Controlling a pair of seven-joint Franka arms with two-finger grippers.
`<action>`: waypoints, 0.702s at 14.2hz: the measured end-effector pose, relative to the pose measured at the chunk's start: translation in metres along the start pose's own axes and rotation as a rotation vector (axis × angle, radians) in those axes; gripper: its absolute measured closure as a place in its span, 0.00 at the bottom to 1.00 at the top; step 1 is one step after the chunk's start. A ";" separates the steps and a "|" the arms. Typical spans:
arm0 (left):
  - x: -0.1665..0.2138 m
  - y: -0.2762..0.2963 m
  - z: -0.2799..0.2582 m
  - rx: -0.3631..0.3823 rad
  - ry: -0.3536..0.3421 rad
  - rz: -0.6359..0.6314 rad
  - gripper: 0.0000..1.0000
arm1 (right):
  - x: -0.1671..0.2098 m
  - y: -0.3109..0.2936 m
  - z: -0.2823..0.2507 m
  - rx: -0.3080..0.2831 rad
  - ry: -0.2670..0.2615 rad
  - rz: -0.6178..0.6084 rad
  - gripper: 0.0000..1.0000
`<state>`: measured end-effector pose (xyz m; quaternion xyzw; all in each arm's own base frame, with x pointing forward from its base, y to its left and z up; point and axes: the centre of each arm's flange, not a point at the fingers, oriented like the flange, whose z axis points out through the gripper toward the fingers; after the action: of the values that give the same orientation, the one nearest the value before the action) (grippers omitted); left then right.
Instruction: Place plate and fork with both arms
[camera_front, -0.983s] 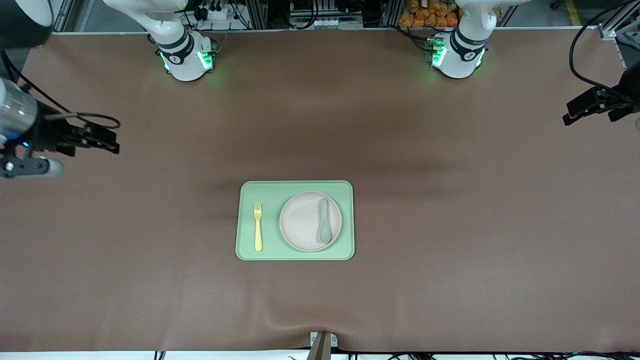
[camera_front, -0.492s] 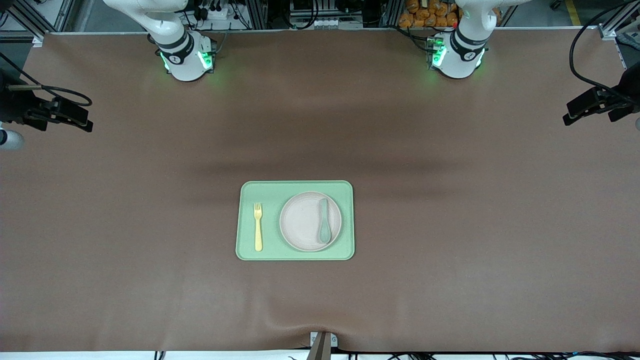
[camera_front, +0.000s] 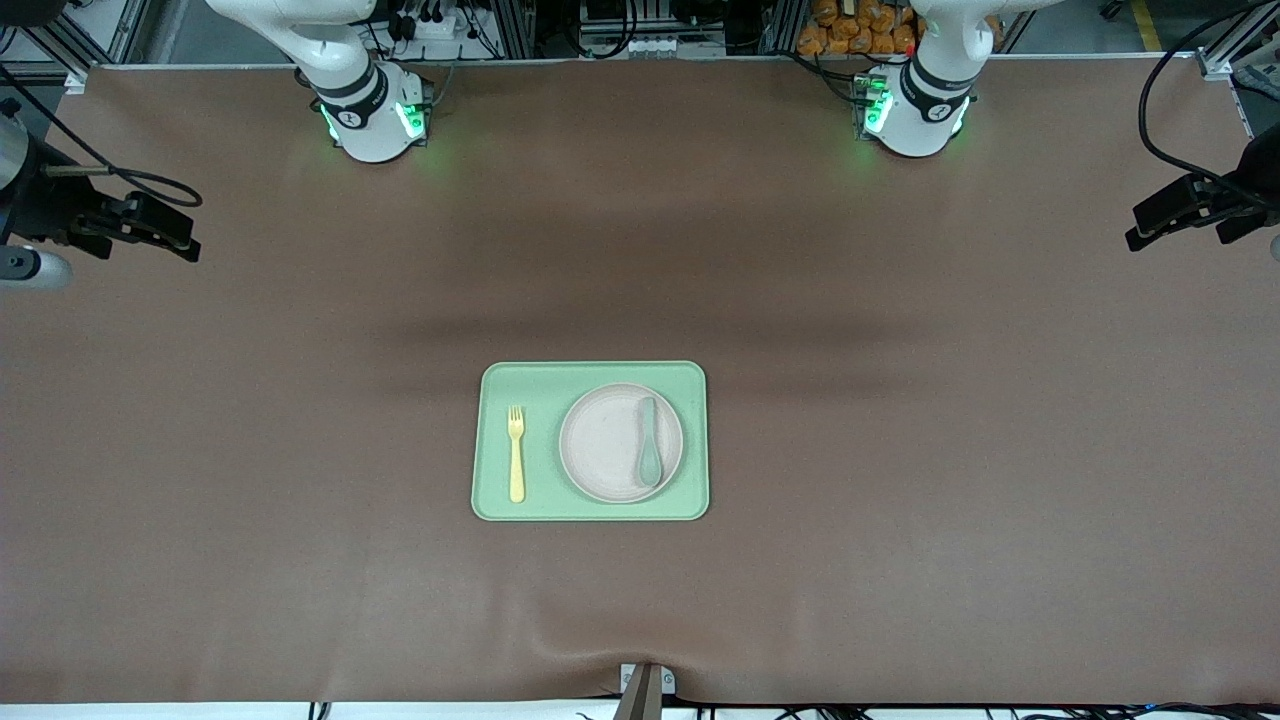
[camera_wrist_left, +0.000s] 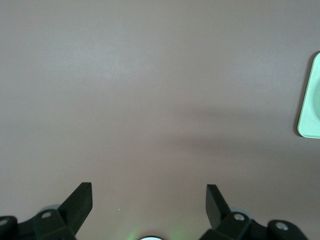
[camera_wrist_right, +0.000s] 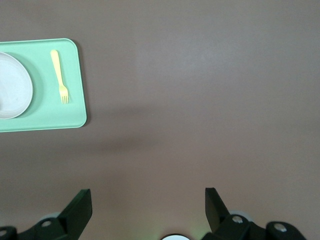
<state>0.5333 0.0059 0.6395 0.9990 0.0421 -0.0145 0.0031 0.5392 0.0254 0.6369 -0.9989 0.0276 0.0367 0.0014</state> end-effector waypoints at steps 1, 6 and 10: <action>0.000 0.000 0.000 0.000 0.000 0.000 0.00 | -0.002 0.002 -0.001 0.001 0.012 0.005 0.00; 0.000 -0.001 0.001 0.000 -0.001 -0.001 0.00 | 0.000 0.007 -0.001 0.004 0.032 0.012 0.00; 0.000 -0.001 0.001 0.000 -0.002 -0.001 0.00 | 0.000 0.007 -0.001 0.004 0.033 0.013 0.00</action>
<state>0.5334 0.0064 0.6382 0.9990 0.0426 -0.0155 0.0031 0.5389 0.0181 0.6379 -0.9992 0.0343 0.0204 0.0026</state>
